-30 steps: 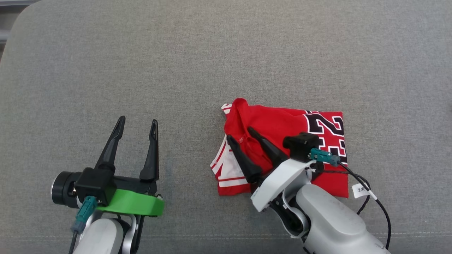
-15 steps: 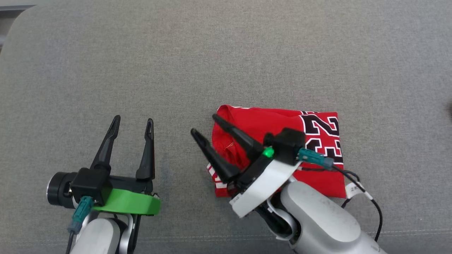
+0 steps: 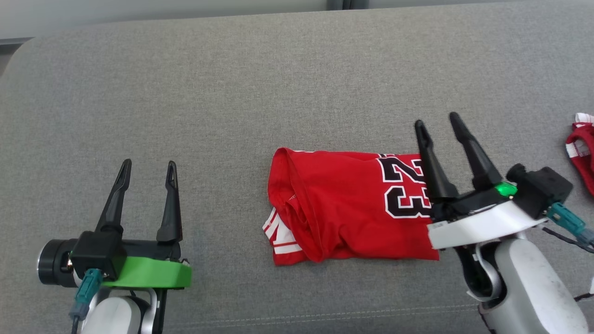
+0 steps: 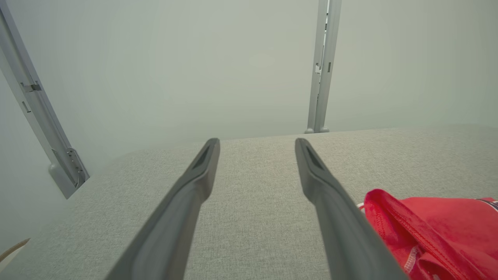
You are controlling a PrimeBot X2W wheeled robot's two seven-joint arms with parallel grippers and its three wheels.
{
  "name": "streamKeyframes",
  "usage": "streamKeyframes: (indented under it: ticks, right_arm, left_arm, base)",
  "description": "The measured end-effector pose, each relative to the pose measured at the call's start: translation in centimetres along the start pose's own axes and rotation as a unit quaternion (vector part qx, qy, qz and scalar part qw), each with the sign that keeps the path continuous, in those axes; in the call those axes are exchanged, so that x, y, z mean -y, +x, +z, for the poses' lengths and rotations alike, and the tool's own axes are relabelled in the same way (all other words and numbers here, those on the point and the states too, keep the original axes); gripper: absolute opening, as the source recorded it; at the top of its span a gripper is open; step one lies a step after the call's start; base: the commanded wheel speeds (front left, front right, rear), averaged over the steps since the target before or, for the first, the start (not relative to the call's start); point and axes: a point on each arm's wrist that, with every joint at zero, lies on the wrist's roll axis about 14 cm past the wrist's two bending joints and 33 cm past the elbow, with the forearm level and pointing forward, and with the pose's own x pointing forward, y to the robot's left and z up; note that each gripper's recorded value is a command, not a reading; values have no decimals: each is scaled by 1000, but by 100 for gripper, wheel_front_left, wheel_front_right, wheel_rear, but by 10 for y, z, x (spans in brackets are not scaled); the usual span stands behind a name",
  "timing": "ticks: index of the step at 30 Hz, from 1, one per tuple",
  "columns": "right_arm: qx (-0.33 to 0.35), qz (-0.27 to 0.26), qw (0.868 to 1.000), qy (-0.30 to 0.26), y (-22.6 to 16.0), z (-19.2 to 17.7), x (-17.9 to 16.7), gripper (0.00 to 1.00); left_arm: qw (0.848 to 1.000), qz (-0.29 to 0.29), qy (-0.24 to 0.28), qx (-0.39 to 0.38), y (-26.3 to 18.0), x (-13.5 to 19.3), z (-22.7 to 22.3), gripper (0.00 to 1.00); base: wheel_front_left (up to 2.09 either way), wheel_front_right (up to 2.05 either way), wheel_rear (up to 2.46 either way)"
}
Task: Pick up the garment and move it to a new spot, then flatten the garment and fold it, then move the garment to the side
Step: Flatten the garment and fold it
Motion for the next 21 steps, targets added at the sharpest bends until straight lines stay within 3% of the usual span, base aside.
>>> streamKeyframes:
  ticks: [7, 21]
  right_arm:
    - [-15, -61, 993, -101, -30, 20, 53, 100]
    - [-52, -102, 984, -139, -77, 24, 68, 100]
  left_arm:
    - [1000, 6, 6, 10, -7, -3, 9, 100]
    - [1000, 14, 7, -3, -32, -3, 10, 100]
  base:
    - [0, 0, 0]
    - [0, 0, 0]
